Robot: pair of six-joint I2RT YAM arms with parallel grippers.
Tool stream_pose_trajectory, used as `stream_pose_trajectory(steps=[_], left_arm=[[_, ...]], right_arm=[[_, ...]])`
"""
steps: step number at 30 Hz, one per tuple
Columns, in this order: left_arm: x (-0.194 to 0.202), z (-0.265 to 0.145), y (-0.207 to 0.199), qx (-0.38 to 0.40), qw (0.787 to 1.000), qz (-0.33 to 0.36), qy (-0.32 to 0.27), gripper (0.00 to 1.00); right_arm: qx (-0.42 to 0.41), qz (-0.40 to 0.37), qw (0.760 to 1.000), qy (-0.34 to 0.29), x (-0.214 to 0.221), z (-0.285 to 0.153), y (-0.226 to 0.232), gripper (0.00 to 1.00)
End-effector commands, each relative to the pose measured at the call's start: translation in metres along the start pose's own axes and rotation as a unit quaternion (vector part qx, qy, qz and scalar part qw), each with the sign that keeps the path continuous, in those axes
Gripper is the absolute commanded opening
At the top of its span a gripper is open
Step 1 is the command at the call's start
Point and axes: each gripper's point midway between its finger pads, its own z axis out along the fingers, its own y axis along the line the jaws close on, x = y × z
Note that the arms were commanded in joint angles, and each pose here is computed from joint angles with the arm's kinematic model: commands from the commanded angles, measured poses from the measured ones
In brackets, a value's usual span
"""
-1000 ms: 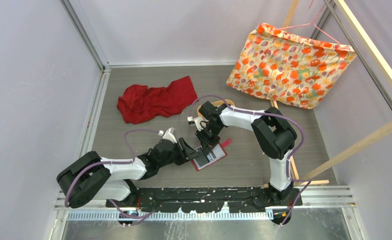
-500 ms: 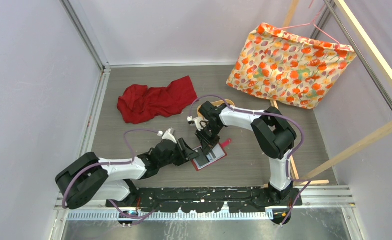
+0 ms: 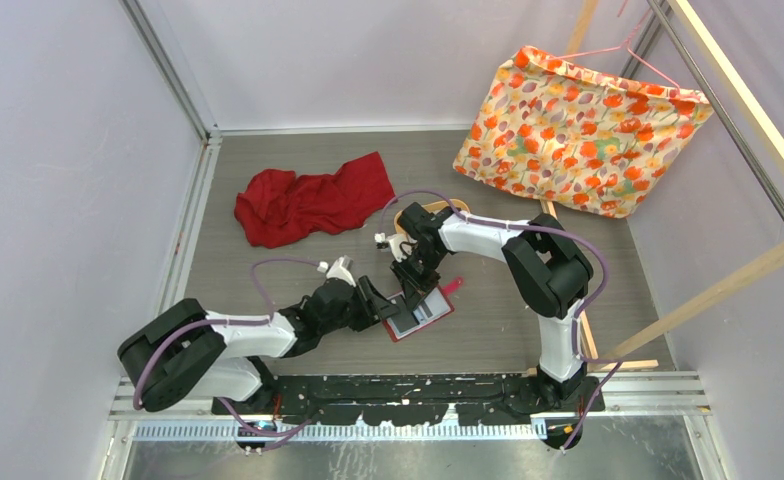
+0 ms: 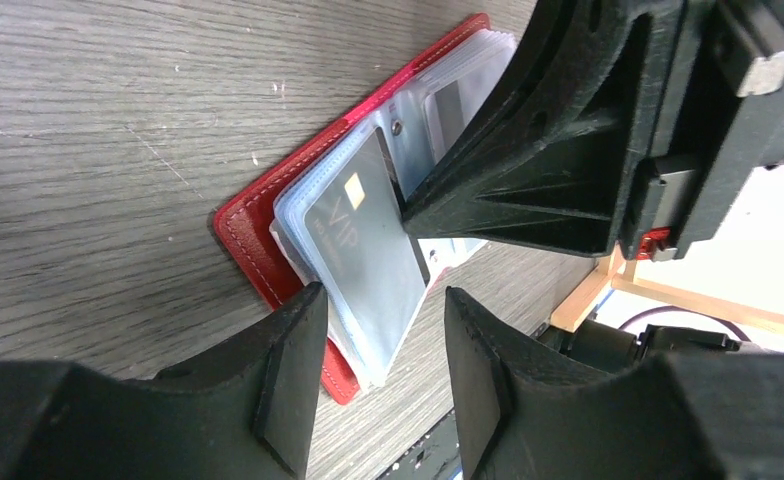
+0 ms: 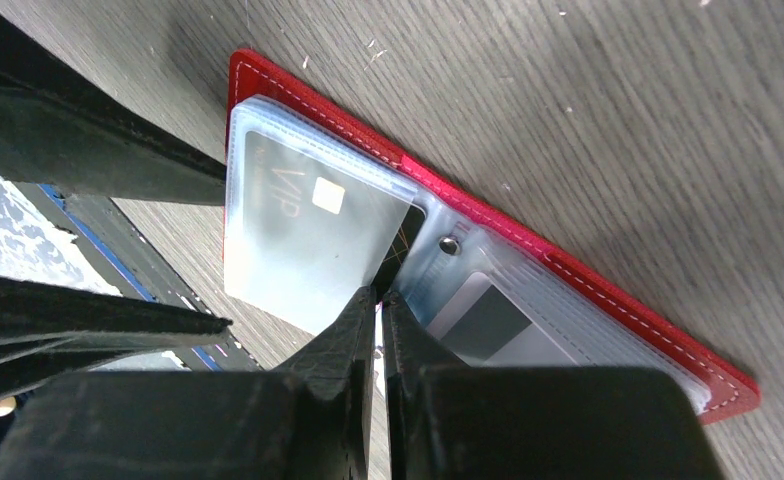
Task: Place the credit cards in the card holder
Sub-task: Insert the credit card into the card holder.
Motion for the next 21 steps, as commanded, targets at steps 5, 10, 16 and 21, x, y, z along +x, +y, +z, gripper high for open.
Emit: stream_pose_trajectory(steps=[5,10,16,21], left_arm=[[-0.0115,-0.0117,-0.0265,0.036,0.999,0.003,-0.019,0.48],[-0.0126,-0.0137,-0.0245,0.035,0.999,0.005,-0.024,0.49],[-0.0116,-0.0071,-0.0299,0.047,0.999,0.005,-0.02,0.5],[-0.0097,-0.0054,-0.0248,0.036,0.999,0.004,-0.016,0.5]], right_arm=[[0.02,-0.01,1.0,0.005,-0.0023,0.0038,-0.0086,0.12],[0.02,-0.01,1.0,0.006,-0.0019,0.0044,-0.009,0.12],[0.02,-0.01,1.0,0.006,-0.0022,0.004,-0.0088,0.12],[0.018,-0.011,1.0,0.006,-0.0021,0.0037,-0.0082,0.13]])
